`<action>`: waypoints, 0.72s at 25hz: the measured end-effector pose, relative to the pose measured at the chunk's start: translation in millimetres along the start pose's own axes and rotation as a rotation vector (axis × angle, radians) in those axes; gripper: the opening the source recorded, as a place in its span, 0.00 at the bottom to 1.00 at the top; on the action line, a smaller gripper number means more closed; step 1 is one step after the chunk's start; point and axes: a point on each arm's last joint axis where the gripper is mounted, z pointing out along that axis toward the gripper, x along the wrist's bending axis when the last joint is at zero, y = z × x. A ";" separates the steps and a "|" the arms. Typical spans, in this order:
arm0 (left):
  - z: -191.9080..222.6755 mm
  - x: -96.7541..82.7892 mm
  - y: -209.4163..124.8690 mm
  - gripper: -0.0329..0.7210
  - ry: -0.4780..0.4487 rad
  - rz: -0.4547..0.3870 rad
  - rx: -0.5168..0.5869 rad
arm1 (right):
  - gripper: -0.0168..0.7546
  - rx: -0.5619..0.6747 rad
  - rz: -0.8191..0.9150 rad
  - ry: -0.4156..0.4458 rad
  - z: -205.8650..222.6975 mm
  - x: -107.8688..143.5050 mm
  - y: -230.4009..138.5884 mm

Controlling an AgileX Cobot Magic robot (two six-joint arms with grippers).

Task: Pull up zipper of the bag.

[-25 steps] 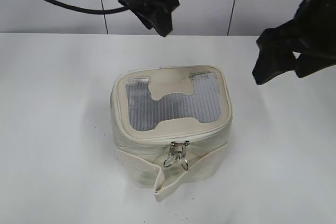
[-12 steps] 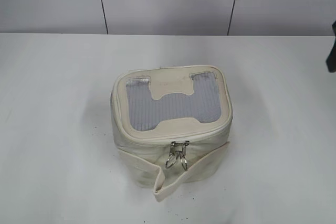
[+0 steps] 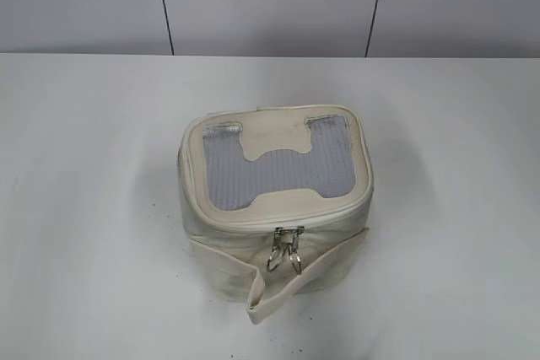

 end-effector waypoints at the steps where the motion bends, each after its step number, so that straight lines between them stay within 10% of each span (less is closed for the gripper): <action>1: -3.7 -0.2 -13.7 0.48 -0.006 -0.002 -0.003 | 0.78 0.001 0.000 0.000 -1.3 -0.7 -7.6; 18: -44.4 3.8 -220.8 0.47 -0.036 -0.014 -0.519 | 0.67 -0.380 -0.002 0.077 -51.5 -12.5 -174.6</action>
